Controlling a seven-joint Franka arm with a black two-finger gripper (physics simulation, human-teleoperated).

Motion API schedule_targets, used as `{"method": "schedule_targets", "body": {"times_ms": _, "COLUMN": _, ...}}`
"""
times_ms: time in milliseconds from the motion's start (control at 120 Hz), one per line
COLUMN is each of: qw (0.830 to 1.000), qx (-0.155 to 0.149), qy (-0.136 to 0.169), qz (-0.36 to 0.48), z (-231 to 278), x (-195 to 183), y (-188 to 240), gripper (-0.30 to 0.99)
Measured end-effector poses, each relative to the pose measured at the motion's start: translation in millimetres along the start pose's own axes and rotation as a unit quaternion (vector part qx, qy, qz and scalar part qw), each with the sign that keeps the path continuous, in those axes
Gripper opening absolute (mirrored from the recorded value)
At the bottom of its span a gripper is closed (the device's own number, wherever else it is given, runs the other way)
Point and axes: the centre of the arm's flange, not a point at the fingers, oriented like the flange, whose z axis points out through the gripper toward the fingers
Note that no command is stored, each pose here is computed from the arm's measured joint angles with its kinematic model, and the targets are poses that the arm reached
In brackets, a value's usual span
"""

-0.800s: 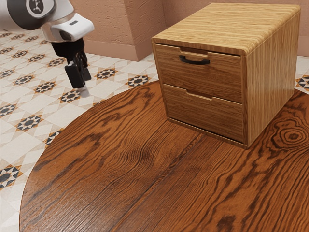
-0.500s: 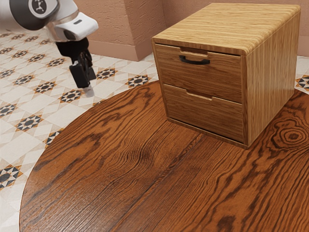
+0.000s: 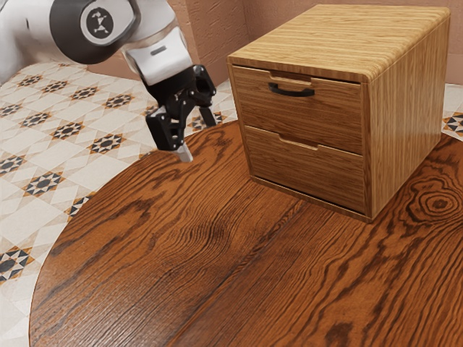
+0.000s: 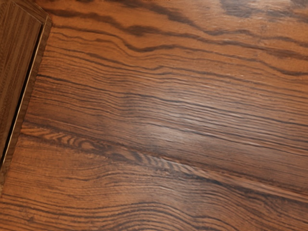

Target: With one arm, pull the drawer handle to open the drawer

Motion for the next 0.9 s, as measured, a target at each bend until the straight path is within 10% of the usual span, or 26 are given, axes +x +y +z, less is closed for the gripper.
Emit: {"method": "schedule_targets", "body": {"times_ms": 900, "qw": 0.965, "qx": 0.199, "qy": 0.035, "qz": 0.167, "z": 40.4, "x": 25.9, "y": -106.5, "gripper": 0.31}}
